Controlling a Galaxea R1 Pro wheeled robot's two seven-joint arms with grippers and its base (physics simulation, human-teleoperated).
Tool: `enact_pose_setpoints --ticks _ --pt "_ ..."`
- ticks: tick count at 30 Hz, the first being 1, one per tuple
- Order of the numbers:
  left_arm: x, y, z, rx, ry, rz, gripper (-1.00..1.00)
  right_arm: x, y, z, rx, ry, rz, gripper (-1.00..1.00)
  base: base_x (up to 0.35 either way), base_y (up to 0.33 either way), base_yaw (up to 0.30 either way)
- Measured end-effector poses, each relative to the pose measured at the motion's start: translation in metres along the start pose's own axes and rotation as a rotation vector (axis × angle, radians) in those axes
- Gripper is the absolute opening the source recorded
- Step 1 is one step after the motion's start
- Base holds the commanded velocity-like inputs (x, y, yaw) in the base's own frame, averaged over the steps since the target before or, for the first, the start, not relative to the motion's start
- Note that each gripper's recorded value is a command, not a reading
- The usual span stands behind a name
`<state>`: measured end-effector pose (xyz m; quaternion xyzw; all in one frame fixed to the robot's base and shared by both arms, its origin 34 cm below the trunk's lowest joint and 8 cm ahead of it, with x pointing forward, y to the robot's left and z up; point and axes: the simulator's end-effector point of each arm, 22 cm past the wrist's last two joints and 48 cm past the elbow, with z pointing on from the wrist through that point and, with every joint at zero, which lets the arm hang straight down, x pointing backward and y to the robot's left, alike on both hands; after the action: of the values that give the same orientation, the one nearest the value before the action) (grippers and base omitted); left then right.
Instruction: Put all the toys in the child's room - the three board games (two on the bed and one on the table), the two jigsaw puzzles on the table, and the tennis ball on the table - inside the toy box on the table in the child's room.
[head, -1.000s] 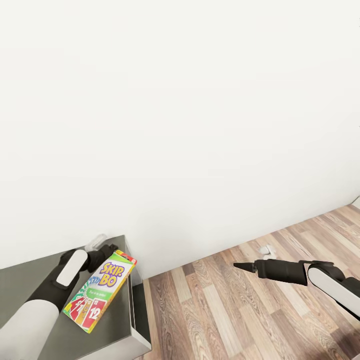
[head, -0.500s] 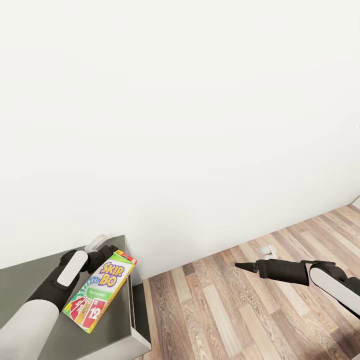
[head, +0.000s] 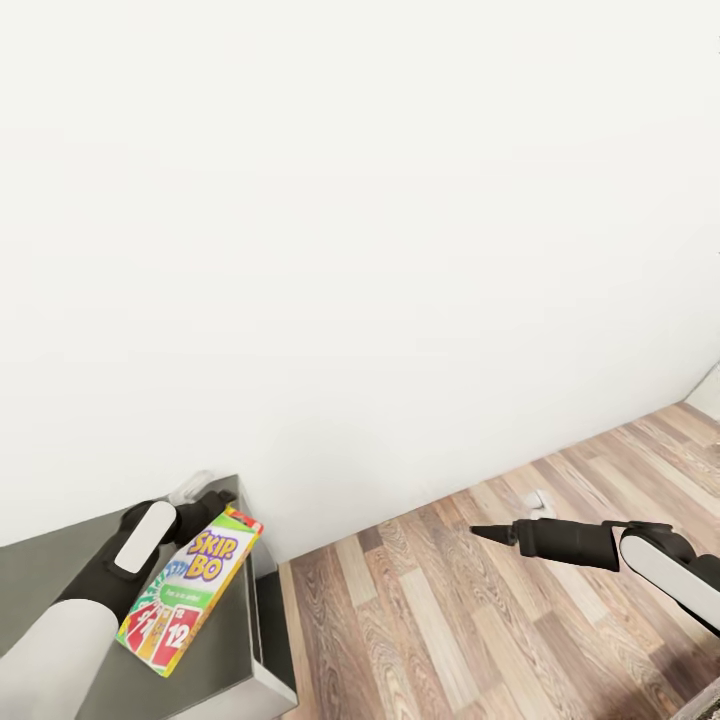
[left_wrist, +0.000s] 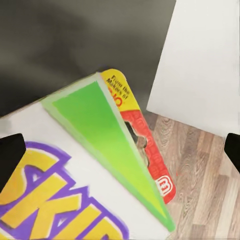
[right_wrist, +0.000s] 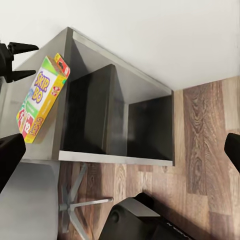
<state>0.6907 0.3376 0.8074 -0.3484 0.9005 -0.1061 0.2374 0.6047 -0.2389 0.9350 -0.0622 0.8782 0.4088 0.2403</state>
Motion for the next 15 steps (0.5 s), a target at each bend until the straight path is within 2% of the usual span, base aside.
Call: enact_pose_setpoints --ticks 6,15 --pt "-0.0009 -0.0008 -0.0009 0.002 -0.003 0.000 1.00 -0.0007 0.0009 -0.0006 -0.001 -0.001 -0.002 1.00 0.000 0.000 -0.079" --pt "-0.0034 -0.0012 -0.0017 0.003 -0.007 0.001 1.00 -0.0011 0.0017 -0.0007 -0.002 -0.002 -0.003 1.00 0.000 0.000 -0.027"
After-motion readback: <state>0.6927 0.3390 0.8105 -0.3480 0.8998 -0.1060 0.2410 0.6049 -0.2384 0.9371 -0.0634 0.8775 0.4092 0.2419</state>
